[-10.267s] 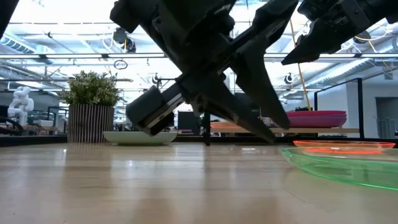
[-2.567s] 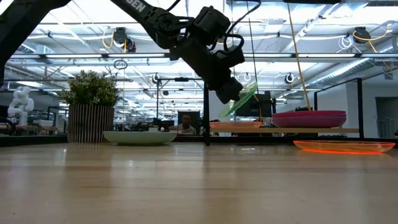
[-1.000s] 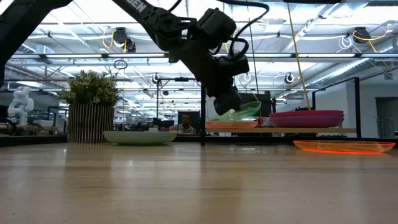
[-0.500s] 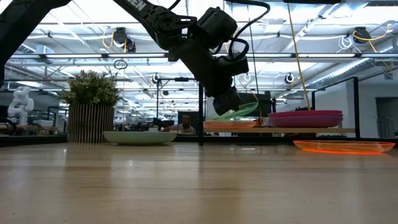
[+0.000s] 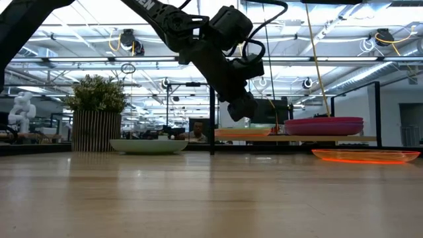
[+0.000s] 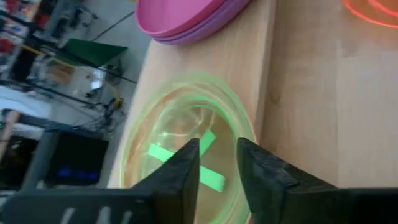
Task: Place and stack plates onto a shelf
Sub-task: Stack the small green plate on top of the small green plate
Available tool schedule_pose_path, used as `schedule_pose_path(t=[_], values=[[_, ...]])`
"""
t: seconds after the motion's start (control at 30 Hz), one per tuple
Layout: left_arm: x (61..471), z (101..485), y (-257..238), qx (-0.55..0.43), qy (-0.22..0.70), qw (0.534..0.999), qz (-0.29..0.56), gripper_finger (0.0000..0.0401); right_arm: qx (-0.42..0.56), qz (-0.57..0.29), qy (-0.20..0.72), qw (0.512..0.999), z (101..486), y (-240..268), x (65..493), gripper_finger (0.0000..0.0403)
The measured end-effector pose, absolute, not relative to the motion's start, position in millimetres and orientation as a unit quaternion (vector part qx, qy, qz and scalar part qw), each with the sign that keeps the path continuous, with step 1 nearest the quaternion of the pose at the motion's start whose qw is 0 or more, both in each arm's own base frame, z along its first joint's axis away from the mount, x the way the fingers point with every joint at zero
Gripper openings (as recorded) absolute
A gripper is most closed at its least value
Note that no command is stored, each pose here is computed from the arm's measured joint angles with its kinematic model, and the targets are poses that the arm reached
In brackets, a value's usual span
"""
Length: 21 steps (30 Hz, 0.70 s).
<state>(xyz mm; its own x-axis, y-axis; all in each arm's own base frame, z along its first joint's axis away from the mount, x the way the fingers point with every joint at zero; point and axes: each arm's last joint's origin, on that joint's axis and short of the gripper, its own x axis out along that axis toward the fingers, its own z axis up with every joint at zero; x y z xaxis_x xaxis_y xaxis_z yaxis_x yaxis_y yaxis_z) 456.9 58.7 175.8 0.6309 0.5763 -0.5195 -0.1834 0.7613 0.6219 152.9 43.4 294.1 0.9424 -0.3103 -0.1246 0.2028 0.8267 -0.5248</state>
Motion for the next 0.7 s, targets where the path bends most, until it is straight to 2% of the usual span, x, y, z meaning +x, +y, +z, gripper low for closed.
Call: schedule_pose_path(t=[0.17,0.3,0.5,0.6,0.7], values=[[457.0,187.7,43.9,0.293,0.354,0.856,0.236,0.0141,-0.262,-0.135,0.104,0.95,293.8,43.3,152.9,0.0148],[455.7,200.3,30.6,0.276,0.333,0.87,0.237,0.0142,-0.262,-0.135,0.106,0.95,293.5,43.3,152.8,0.0148],[449.2,193.6,24.5,0.238,0.368,0.873,0.215,0.0142,-0.259,-0.135,0.106,0.951,293.4,43.2,152.7,0.0148],[447.9,187.7,24.8,0.22,0.384,0.875,0.195,0.0134,-0.259,-0.135,0.107,0.95,293.3,43.2,152.6,0.0148],[446.8,183.3,24.6,0.208,0.395,0.874,0.189,0.0107,-0.26,-0.135,0.107,0.95,293.2,43.2,152.7,0.0148]])
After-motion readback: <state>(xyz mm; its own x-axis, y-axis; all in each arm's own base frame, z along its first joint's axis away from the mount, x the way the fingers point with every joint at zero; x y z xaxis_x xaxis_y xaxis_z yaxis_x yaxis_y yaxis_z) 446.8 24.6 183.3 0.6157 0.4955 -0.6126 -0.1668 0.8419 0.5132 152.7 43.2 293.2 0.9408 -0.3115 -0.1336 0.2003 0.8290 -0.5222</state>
